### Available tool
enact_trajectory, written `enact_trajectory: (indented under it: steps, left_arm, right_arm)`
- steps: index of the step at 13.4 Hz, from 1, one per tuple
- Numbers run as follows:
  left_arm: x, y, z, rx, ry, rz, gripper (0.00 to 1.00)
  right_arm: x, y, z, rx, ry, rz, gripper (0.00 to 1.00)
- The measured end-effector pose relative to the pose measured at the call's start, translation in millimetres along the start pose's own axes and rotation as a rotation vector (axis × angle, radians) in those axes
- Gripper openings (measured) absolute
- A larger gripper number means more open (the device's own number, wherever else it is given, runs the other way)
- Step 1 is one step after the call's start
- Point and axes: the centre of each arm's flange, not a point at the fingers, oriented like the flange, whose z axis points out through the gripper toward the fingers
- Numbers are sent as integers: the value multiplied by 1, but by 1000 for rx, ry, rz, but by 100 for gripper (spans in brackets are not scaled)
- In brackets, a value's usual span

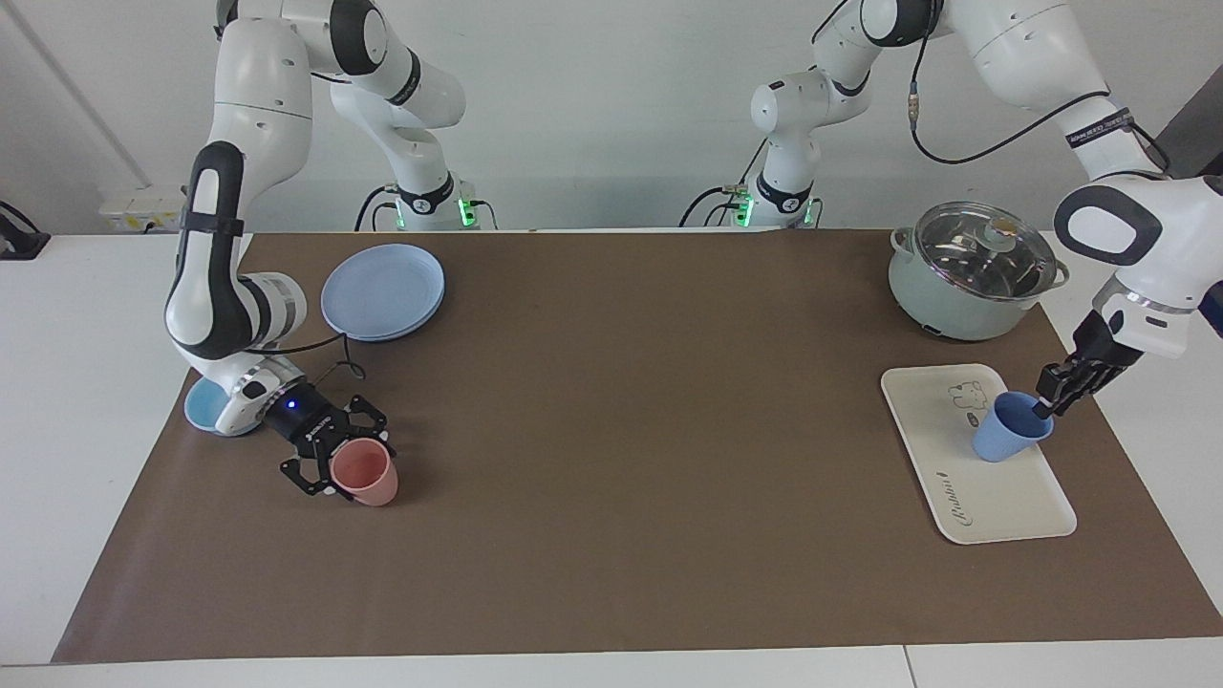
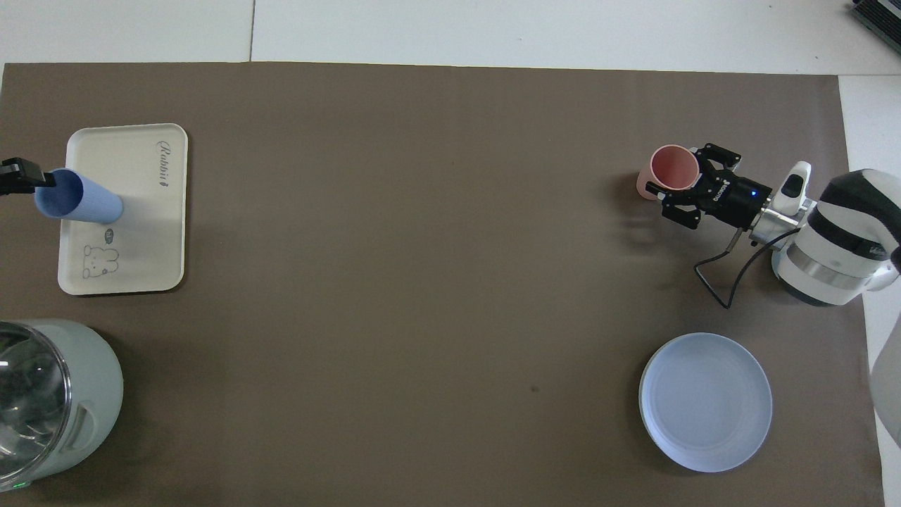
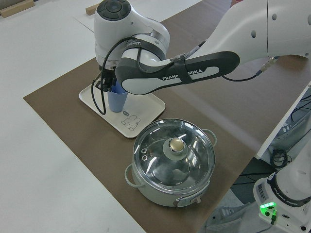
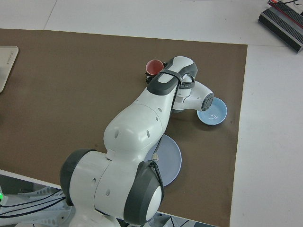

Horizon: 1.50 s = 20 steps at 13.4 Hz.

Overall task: Place cup on tray
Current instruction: 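Set the pink cup on the table and open the right gripper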

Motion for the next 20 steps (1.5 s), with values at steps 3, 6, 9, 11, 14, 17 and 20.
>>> enact_trajectory:
  steps: [3, 6, 9, 11, 14, 17, 20]
  left_arm:
    - [16, 25, -28, 25, -86, 71, 81]
    - [31, 83, -65, 126, -166, 133, 89]
    - [25, 136, -80, 175, -246, 181, 91]
    - [19, 163, -92, 214, -292, 227, 91]
    - [10, 208, -113, 225, -297, 284, 92]
    - [-6, 220, -161, 217, -265, 296, 93]
    - [-34, 215, -192, 211, -267, 294, 94]
  right_arm:
    - [-2, 0, -2, -3, 4, 2, 84]
    - [-4, -1, -3, 9, 16, -14, 100]
    - [10, -1, -8, 7, 33, -35, 100]
    - [30, 0, -15, -3, 49, -64, 100]
    - [67, 0, -34, -12, 33, -119, 100]
    - [118, -8, -62, 39, -85, -57, 100]
    - [164, -20, -93, 54, -259, -43, 100]
